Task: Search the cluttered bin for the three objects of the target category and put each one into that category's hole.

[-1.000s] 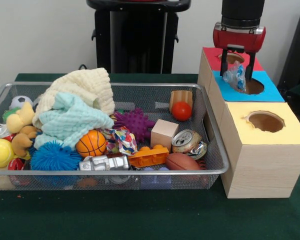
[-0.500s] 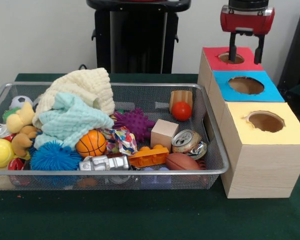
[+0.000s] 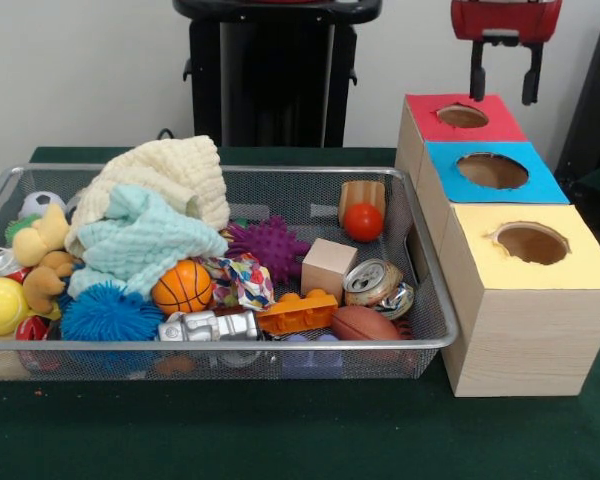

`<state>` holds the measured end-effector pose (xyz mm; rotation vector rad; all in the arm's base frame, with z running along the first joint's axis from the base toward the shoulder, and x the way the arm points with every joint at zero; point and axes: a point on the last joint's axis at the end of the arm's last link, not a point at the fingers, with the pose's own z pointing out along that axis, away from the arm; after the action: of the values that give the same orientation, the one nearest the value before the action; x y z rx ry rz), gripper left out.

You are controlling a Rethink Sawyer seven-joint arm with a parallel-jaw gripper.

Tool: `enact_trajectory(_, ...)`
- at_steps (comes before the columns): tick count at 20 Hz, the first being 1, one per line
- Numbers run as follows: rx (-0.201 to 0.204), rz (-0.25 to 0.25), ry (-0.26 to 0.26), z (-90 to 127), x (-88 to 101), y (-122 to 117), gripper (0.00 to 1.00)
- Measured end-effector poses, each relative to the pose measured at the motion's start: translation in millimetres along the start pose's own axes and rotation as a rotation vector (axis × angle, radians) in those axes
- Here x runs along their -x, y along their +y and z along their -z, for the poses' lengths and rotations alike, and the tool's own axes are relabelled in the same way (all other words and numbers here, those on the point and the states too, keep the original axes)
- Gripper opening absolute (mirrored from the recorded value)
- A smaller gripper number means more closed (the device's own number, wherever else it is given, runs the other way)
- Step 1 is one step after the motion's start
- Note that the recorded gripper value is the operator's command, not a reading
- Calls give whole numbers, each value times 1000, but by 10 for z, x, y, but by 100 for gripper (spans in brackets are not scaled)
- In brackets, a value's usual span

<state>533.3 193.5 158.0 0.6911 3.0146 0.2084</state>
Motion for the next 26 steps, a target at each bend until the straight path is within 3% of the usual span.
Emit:
enact_trajectory(7, -35, -13, -8, -22, 26, -174, 100)
enact_trajectory(13, -84, -29, -29, 15, 180, -560, 100)
enact_trajectory(18, -128, -68, -42, 42, 417, -1069, 100)
enact_trajectory(26, -184, -56, -69, 7, 616, -1432, 100)
